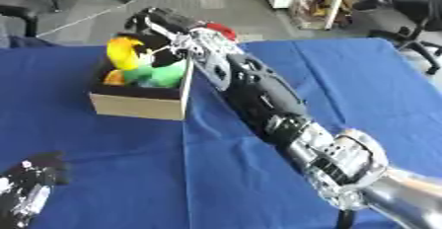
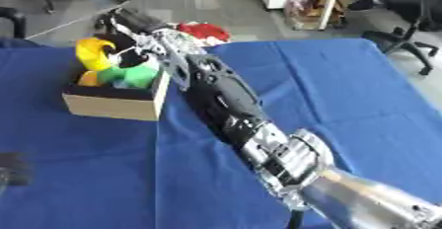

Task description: Pick up objects on the table and place them in the box.

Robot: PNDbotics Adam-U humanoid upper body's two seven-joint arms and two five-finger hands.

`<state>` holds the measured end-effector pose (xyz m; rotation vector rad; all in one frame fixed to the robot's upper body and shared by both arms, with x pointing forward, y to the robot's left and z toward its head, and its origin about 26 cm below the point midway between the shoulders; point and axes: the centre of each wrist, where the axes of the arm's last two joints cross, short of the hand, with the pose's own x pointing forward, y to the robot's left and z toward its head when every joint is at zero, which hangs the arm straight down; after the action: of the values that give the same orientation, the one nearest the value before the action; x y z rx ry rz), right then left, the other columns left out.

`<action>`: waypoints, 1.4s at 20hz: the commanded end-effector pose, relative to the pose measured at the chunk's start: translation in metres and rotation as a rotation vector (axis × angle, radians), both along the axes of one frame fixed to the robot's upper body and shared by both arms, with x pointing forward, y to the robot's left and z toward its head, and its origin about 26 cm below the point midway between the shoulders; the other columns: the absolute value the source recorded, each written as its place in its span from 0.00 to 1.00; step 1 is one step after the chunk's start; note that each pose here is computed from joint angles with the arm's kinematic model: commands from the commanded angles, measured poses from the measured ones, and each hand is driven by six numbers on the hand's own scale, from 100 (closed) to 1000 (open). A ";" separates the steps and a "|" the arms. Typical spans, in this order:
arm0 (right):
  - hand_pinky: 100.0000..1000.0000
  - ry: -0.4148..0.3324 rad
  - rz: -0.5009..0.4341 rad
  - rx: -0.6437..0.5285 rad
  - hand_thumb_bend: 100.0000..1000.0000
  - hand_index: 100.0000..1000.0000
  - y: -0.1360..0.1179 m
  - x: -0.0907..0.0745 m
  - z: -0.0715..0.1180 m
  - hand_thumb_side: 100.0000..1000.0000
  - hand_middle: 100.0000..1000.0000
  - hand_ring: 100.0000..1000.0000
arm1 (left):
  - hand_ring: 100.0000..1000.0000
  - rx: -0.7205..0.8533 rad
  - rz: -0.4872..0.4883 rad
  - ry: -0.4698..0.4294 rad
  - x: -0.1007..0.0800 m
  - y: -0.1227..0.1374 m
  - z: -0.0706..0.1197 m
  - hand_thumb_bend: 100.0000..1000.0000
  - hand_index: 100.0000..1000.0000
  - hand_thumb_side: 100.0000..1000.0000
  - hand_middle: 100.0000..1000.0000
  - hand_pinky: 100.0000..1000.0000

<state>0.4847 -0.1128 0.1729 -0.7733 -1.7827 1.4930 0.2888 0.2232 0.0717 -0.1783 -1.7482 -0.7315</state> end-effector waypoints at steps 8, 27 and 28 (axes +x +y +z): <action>0.81 -0.284 -0.084 0.089 0.00 0.94 -0.043 -0.008 0.046 0.00 0.79 0.75 | 0.57 0.004 0.041 -0.031 0.001 0.007 0.007 0.00 0.79 0.56 0.59 0.70; 0.66 -0.092 -0.244 0.637 0.00 0.85 -0.116 -0.071 -0.140 0.48 0.65 0.59 | 0.58 -0.052 0.220 -0.056 0.003 0.020 0.010 0.00 0.82 0.56 0.60 0.70; 0.66 -0.078 -0.249 0.649 0.00 0.85 -0.117 -0.077 -0.147 0.47 0.65 0.59 | 0.58 -0.053 0.222 -0.054 0.003 0.020 0.009 0.00 0.82 0.56 0.60 0.70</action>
<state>0.4043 -0.2313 0.0153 -0.6820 -1.9311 0.6904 0.2913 0.2433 0.0753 -0.0073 -1.7839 -0.5301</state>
